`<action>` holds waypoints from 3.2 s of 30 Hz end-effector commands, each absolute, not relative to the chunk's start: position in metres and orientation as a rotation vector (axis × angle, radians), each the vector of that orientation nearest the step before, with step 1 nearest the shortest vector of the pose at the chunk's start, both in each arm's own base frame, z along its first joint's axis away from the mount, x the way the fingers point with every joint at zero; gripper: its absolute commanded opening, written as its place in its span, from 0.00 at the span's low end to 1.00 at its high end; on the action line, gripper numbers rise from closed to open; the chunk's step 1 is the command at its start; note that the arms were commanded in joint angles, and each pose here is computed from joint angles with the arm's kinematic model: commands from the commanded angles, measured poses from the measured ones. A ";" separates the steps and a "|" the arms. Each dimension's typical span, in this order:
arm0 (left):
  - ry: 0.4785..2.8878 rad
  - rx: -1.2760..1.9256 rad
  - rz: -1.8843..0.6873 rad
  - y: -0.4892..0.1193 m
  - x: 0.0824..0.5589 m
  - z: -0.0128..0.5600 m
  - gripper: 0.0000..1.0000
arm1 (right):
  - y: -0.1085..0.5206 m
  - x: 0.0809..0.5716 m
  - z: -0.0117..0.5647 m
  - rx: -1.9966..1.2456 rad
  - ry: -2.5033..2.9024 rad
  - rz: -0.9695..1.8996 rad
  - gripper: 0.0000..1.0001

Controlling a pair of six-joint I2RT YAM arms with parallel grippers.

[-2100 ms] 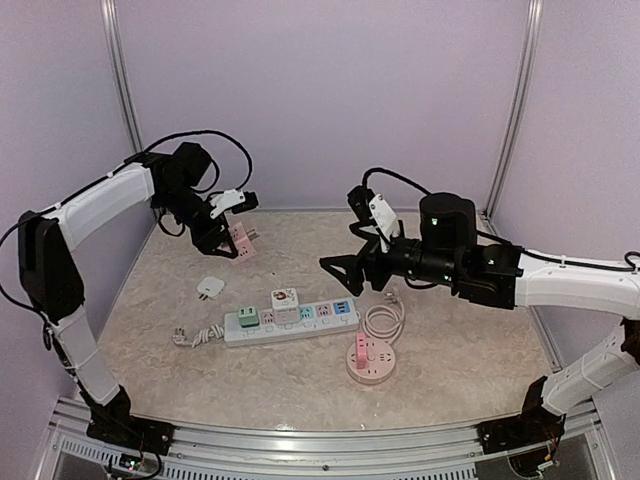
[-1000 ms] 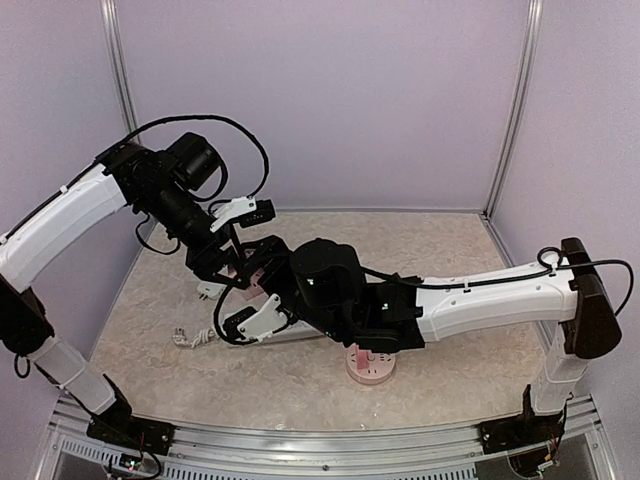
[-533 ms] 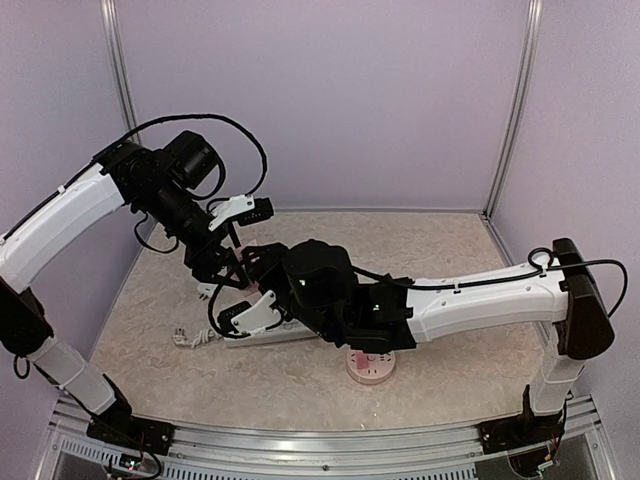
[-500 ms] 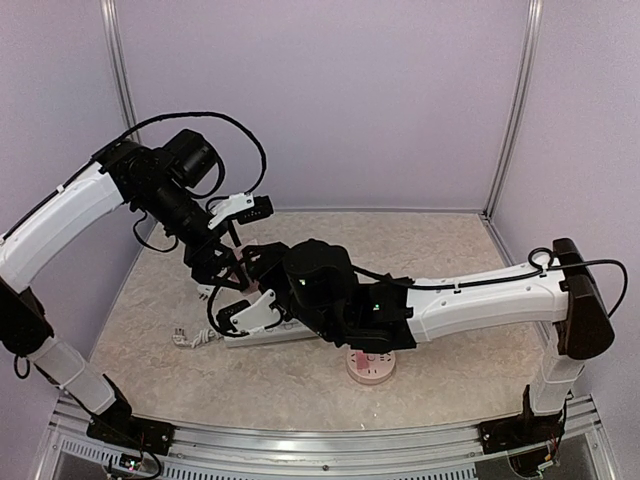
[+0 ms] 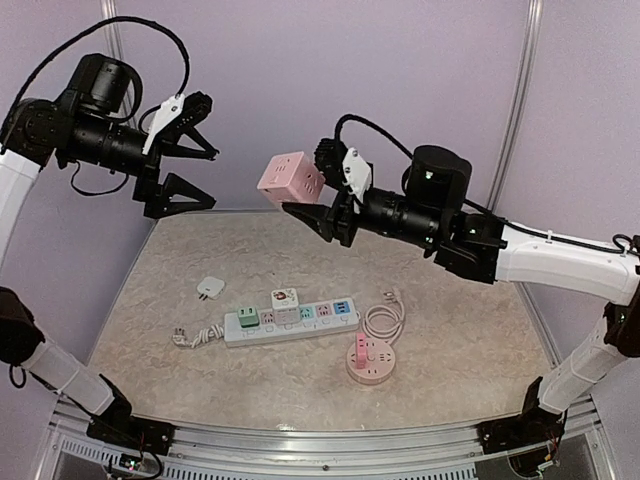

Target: Insert the plug

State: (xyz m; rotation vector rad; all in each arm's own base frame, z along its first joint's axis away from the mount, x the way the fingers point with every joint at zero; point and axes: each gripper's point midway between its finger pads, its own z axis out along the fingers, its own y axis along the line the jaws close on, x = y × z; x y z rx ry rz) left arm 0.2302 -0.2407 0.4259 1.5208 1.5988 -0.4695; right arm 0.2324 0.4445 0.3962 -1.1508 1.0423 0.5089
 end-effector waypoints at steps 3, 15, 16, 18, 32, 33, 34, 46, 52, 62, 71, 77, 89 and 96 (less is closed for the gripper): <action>1.460 1.646 -0.583 -0.262 0.177 0.448 0.99 | 0.435 0.151 0.478 -1.032 0.797 1.229 0.00; 1.382 1.535 -0.749 -0.311 0.158 0.485 0.99 | 0.429 0.141 0.494 -1.012 0.744 1.297 0.00; 1.378 1.530 -0.754 -0.316 0.156 0.487 0.99 | 0.429 0.142 0.493 -1.007 0.747 1.295 0.00; 1.359 1.507 -0.757 -0.322 0.152 0.497 0.99 | 0.429 0.143 0.492 -0.999 0.744 1.298 0.00; 1.380 1.458 -0.701 -0.339 0.160 0.501 0.59 | 0.431 0.144 0.490 -0.993 0.761 1.305 0.00; 1.379 1.463 -0.705 -0.340 0.159 0.500 0.55 | 0.431 0.144 0.489 -0.992 0.763 1.305 0.00; 1.377 1.466 -0.709 -0.341 0.158 0.500 0.52 | 0.432 0.146 0.488 -0.992 0.769 1.303 0.00; 1.367 1.507 -0.699 -0.342 0.156 0.492 0.78 | 0.435 0.148 0.484 -0.994 0.778 1.287 0.00; 1.366 1.518 -0.706 -0.341 0.154 0.491 0.50 | 0.436 0.149 0.481 -0.998 0.785 1.288 0.00; 1.399 1.495 -0.616 -0.334 0.165 0.486 0.00 | 0.439 0.171 0.469 -0.942 0.922 1.212 0.40; 1.497 1.550 -0.453 -0.319 0.179 0.446 0.00 | 0.424 0.167 0.456 -1.155 1.043 0.987 1.00; 1.530 1.569 -0.443 -0.320 0.182 0.432 0.00 | 0.428 0.176 0.438 -1.326 1.151 0.824 1.00; 1.547 1.586 -0.475 -0.323 0.182 0.426 0.00 | 0.450 0.181 0.416 -1.523 1.207 0.781 0.91; 1.553 1.606 -0.482 -0.324 0.182 0.420 0.00 | 0.454 0.182 0.416 -1.502 1.207 0.795 0.64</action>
